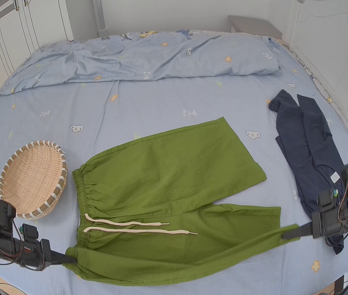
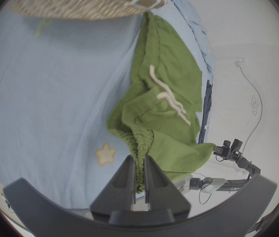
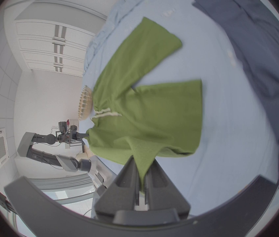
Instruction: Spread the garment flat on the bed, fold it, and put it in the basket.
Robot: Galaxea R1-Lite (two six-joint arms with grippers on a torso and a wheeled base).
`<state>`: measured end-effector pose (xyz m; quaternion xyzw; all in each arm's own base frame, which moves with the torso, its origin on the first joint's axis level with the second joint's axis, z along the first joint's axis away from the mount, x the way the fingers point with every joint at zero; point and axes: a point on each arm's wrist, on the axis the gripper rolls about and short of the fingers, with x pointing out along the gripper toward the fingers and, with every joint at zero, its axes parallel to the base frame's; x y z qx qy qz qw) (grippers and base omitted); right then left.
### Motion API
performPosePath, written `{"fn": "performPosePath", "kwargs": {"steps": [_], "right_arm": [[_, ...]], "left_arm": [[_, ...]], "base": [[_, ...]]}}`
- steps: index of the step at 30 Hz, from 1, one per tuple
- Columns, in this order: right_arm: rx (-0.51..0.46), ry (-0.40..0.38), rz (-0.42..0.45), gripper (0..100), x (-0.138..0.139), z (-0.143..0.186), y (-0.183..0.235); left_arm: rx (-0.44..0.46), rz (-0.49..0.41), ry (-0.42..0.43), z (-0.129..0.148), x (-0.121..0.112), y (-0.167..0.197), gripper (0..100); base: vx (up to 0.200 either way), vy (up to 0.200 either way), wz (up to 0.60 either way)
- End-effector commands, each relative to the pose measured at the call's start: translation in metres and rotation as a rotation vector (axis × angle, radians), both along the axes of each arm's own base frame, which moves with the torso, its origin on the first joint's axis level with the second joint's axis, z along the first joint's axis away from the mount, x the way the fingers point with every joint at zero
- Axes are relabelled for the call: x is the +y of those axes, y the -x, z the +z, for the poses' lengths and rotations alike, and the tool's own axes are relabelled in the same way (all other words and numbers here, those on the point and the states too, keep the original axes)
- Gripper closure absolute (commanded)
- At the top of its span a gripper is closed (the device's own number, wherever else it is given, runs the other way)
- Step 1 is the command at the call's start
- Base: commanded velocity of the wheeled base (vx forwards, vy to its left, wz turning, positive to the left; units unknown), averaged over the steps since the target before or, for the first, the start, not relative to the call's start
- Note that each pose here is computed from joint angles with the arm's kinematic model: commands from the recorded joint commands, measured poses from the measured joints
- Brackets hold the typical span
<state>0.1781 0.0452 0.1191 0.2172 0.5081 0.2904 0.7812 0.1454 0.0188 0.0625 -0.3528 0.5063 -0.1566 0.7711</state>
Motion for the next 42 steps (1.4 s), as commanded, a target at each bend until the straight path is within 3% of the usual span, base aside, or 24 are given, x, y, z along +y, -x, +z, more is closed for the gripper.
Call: {"fn": "performPosePath", "kwargs": {"steps": [1, 19, 42], "right_arm": [[-0.098, -0.022, 0.004, 100, 0.007, 0.048, -0.035], [-0.229, -0.046, 0.015, 100, 0.031, 0.098, -0.142], [-0.427, -0.07, -0.009, 100, 0.039, 0.125, -0.23]], "left_arm": [[-0.083, 0.005, 0.016, 0.039, -0.002, -0.038, 100], [-0.039, 0.086, 0.064, 0.073, 0.017, -0.146, 100], [-0.079, 0.125, 0.049, 0.076, 0.033, -0.169, 100]], "base": [[0.0, 0.0, 0.0], [0.0, 0.0, 0.0], [0.0, 0.0, 0.0]]}}
